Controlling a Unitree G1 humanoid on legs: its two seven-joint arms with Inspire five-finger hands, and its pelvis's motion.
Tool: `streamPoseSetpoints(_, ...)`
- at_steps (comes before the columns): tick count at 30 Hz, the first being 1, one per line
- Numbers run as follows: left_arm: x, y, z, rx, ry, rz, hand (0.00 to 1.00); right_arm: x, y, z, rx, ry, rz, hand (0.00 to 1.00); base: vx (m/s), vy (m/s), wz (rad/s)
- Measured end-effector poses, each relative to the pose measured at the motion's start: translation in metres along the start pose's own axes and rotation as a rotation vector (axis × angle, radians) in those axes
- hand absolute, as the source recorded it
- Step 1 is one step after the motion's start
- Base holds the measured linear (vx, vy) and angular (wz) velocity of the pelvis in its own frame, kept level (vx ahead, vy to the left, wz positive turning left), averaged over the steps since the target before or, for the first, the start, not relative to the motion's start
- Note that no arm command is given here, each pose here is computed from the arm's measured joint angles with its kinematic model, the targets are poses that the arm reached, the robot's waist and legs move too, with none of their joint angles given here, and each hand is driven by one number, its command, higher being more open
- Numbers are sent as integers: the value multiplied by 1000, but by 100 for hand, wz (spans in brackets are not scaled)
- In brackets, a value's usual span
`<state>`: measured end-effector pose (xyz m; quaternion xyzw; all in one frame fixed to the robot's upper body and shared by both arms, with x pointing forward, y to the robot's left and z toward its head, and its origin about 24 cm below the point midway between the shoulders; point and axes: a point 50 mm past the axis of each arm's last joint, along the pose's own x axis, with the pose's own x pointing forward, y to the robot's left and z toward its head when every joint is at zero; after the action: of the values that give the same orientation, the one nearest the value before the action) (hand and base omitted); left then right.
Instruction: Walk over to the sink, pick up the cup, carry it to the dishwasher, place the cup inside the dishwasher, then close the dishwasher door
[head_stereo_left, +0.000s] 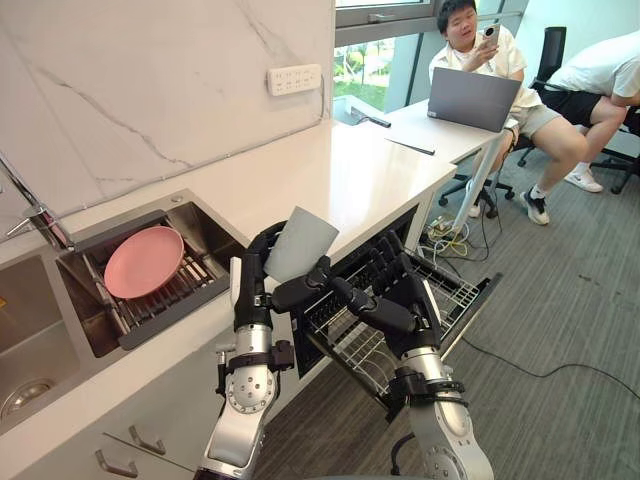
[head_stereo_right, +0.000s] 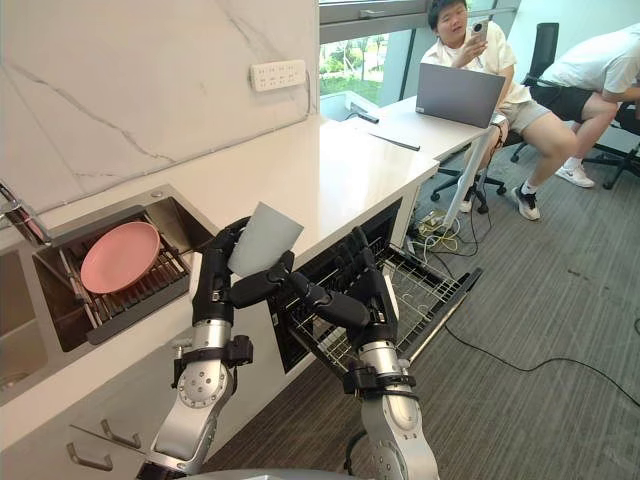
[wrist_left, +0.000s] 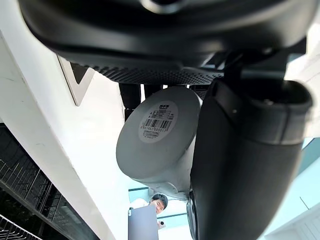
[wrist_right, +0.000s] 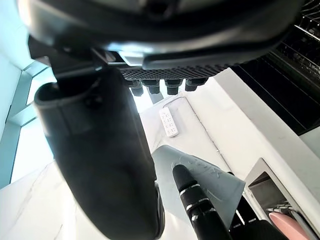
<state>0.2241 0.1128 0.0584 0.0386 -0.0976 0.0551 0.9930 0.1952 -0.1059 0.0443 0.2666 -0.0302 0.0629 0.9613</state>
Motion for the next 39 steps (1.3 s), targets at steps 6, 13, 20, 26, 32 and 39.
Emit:
streamPoseSetpoints(6,-5,-18,3,-3,-13,-76,0,1,2,-7,43,26,1,100,-14,-10,7)
streamPoseSetpoints(13,-9,-30,6,2,-31,-133,0,6,8,-5,47,11,26,100,-10,-15,4)
streamPoseSetpoints(20,-11,-35,7,-4,-32,-153,0,6,7,-5,75,6,13,0,-3,-5,1)
streamPoseSetpoints(26,-12,-37,7,-4,-32,-166,0,10,6,-5,74,-3,13,0,-8,-8,4)
streamPoseSetpoints(32,-13,-37,8,-7,-39,-176,0,12,2,-3,78,-18,-33,0,-10,-8,4)
streamPoseSetpoints(39,-13,-37,8,-29,-40,-180,0,13,1,-2,79,-24,-39,0,0,0,0)
